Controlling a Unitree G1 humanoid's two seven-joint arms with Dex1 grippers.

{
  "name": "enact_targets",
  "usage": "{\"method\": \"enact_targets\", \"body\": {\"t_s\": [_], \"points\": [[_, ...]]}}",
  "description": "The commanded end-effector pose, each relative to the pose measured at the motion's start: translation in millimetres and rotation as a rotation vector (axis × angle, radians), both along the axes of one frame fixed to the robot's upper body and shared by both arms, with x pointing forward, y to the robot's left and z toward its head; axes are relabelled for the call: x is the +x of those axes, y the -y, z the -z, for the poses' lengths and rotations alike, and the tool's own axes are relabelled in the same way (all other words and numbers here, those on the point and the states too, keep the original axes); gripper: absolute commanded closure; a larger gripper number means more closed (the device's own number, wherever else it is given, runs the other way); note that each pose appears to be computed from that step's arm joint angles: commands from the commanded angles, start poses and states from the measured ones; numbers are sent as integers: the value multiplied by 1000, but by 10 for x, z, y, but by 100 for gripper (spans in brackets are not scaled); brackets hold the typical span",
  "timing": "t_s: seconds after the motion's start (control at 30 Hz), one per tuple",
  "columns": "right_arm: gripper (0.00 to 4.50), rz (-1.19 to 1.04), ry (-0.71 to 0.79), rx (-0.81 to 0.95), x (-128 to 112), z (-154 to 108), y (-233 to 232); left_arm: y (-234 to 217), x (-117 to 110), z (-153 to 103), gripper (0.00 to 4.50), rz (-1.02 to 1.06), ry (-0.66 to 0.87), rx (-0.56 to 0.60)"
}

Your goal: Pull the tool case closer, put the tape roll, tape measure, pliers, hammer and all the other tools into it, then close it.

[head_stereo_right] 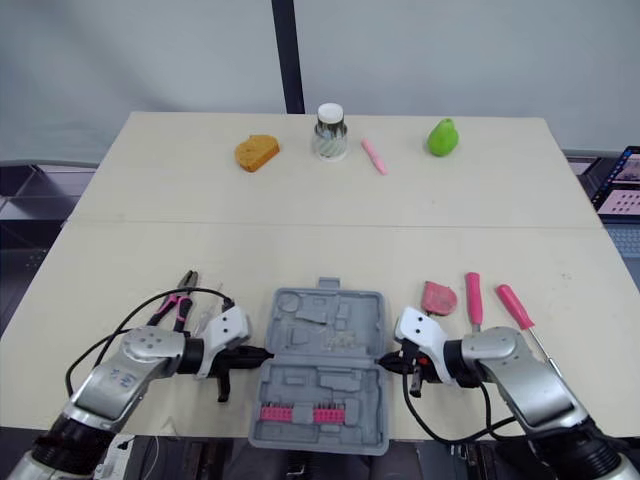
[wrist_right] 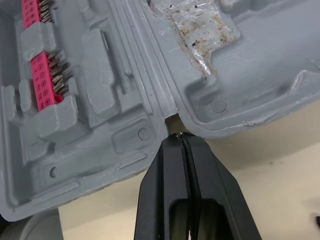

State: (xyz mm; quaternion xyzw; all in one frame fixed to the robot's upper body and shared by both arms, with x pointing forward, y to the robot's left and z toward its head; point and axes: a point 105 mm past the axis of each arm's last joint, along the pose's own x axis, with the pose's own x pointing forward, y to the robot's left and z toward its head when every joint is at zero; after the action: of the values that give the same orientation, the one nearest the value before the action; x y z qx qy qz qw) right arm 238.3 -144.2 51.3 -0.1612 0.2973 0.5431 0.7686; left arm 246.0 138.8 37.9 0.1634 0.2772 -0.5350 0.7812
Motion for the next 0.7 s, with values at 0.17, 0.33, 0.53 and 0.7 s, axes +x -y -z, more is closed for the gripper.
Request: {"method": "enact_targets", "body": {"t_s": [0.17,0.33,0.53,0.7], "points": [[444,-55,4,39,-91,-97,-81,61,-154,-16,450,14,-21,-28],[444,-69,-20,41,-138,-80,-91,36,-203,7,450,6,-35,-23],[444,-79,-35,46,-165,-82,-112,44,-248,-13,450,7,-44,-22],[444,-92,-50,50,-198,-83,-120,36,-243,-4,450,4,-44,-16]]}}
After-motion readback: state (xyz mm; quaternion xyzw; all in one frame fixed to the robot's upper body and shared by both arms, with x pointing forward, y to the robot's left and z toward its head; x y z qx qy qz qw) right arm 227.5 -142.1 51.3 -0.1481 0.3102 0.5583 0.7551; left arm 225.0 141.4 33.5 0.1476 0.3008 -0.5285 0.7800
